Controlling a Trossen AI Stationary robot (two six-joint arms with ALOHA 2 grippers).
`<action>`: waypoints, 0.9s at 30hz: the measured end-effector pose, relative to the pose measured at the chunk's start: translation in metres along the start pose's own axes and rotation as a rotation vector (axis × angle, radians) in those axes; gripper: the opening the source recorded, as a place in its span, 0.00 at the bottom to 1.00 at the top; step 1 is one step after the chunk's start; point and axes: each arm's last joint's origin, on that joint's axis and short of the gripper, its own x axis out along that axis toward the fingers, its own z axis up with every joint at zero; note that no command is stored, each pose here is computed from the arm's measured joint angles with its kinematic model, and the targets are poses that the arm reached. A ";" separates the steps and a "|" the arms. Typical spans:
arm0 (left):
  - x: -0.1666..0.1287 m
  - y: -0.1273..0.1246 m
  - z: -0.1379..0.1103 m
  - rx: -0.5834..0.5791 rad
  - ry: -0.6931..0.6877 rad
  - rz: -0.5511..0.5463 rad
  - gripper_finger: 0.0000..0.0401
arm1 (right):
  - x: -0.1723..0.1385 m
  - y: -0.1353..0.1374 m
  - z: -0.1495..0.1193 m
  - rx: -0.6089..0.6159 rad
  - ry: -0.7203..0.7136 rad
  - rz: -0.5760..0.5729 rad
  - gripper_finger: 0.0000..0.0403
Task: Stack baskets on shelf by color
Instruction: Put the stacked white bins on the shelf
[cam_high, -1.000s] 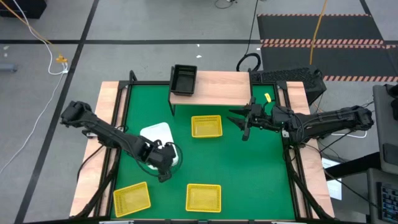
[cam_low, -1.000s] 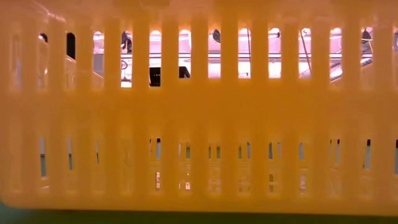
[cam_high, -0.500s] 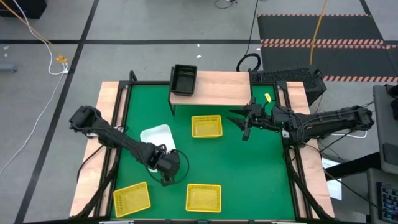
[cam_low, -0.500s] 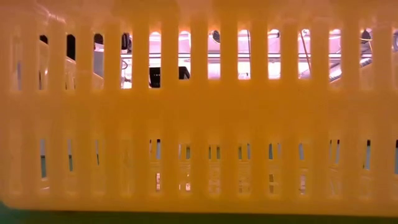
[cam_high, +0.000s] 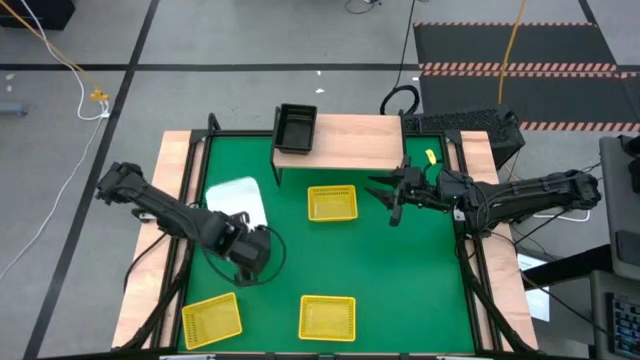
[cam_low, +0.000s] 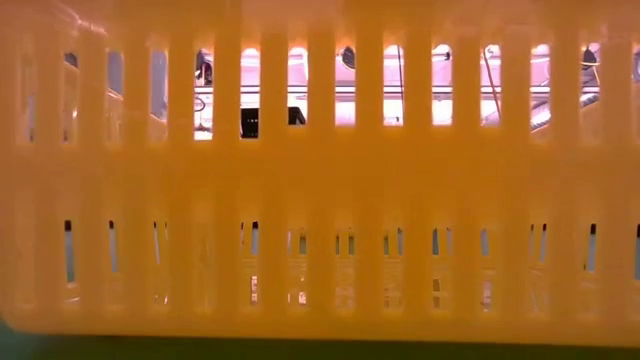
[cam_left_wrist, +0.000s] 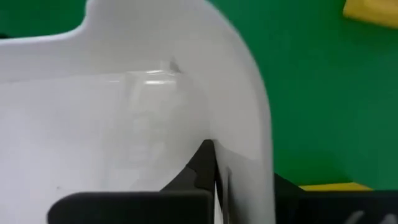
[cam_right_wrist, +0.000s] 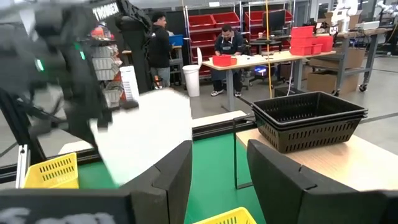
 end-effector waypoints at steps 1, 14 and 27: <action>-0.014 0.002 0.002 0.006 -0.018 0.020 0.03 | 0.000 0.000 0.000 0.000 0.000 0.000 0.37; -0.132 0.046 0.066 0.255 -0.508 0.130 0.03 | 0.000 0.000 0.001 0.000 -0.007 0.000 0.37; -0.137 0.115 0.184 0.527 -0.725 0.372 0.03 | 0.000 0.000 0.000 -0.034 0.001 -0.001 0.37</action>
